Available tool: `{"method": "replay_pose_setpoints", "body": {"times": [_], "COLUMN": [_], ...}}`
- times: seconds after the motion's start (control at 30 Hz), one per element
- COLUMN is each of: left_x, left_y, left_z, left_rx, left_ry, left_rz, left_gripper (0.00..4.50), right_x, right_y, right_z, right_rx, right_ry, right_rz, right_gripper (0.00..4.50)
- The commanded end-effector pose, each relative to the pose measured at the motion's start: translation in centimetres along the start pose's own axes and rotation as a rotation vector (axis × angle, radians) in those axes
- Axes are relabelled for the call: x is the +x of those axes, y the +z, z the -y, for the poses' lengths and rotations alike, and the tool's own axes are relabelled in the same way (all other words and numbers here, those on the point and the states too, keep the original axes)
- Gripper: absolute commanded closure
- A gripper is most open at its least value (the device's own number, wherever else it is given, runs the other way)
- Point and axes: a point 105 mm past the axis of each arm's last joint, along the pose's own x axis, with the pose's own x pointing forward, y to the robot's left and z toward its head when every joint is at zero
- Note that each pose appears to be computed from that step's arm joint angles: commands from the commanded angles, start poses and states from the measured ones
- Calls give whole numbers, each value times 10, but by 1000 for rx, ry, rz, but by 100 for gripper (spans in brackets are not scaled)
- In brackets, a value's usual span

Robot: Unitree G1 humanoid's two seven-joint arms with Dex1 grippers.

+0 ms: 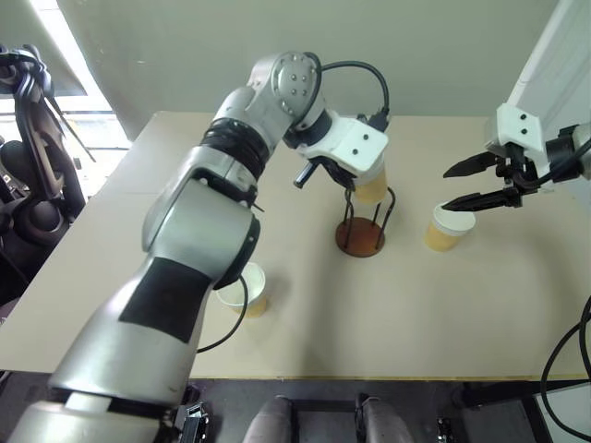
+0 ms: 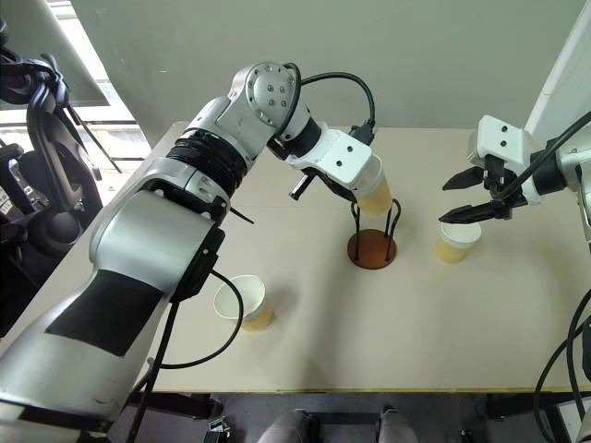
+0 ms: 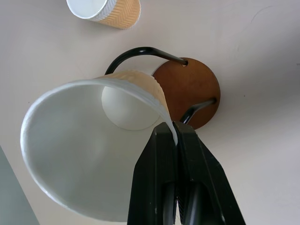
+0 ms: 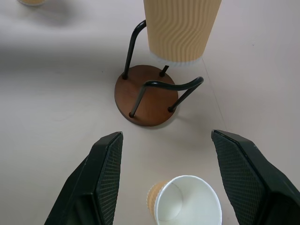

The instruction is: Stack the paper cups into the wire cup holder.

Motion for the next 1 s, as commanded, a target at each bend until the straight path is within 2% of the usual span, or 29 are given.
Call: {"method": "replay_pose_setpoints", "body": {"times": [0.03, 0.43, 0.57, 0.9, 1.0], "left_x": [-5, -5, -5, -7, -11], "left_y": [5, 4, 4, 6, 9], "left_z": [-5, -4, -4, -6, -11], "left_rx": [17, 15, 19, 25, 20], "left_ry": [14, 13, 5, 21, 62], "left_rz": [8, -4, -5, 9, 29], "left_gripper": [444, 444, 360, 5, 1], "right_x": [-13, -13, -12, -13, -13], "right_y": [9, 10, 9, 7, 7], "right_z": [3, 3, 2, 3, 3], "right_rx": [-35, -35, -34, -34, -32], "right_ry": [-45, -48, -47, -53, -57], "right_rz": [20, 22, 20, 13, 13], "right_gripper": [142, 142, 142, 142, 142]}}
